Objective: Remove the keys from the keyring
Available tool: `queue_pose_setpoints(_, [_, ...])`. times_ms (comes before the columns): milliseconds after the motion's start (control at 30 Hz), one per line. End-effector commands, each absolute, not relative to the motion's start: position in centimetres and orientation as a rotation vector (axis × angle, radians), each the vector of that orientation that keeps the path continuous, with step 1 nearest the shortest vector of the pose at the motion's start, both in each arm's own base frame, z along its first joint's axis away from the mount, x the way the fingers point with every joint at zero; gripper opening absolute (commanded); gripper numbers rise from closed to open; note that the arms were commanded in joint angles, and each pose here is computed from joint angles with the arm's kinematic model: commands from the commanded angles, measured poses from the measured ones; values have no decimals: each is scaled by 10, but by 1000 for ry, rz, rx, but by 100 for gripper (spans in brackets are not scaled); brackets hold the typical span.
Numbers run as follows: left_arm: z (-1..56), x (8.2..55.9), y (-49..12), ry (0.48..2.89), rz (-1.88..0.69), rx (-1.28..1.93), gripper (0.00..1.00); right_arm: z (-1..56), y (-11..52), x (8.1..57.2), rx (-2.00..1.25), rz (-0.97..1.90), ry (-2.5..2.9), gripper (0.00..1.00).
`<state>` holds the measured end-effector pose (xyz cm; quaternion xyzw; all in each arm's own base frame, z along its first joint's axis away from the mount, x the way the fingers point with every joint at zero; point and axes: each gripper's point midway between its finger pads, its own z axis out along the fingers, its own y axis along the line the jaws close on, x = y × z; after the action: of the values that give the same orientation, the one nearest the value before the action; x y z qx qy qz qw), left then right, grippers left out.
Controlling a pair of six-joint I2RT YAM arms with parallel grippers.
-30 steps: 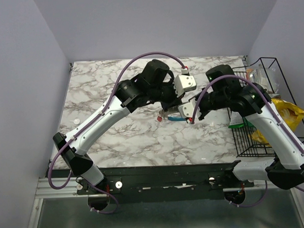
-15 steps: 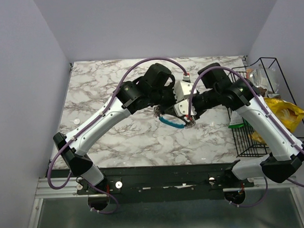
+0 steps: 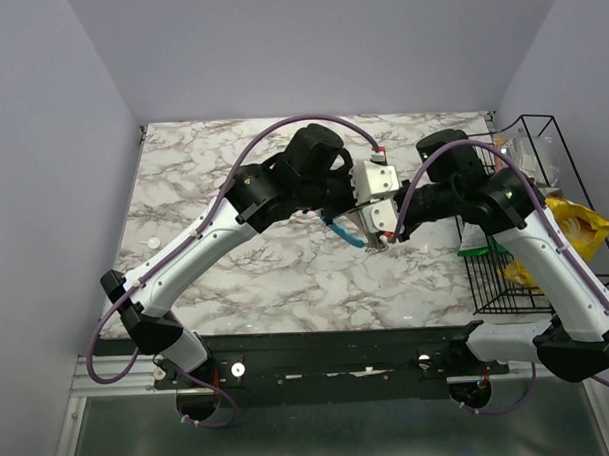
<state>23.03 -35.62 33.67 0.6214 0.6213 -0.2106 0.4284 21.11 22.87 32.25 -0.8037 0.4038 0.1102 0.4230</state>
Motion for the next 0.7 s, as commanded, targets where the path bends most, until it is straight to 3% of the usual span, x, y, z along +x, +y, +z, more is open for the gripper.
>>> queue_pose_setpoints(0, [355, 268, -331, 1507, -289, 1480, 0, 368, 234, 160, -1869, 532, 1014, 1])
queue_pose_setpoints(200, [350, 264, -329, 1517, -299, 1488, 0, 352, 239, 201, -1678, 420, 1197, 1])
queue_pose_setpoints(467, [343, 261, -332, 1530, -325, 1503, 0, 438, 236, 227, -1286, 380, 1222, 1])
queue_pose_setpoints(667, [341, 262, -333, 1541, -323, 1497, 0, 428, 207, 273, -1269, 22, 1290, 1])
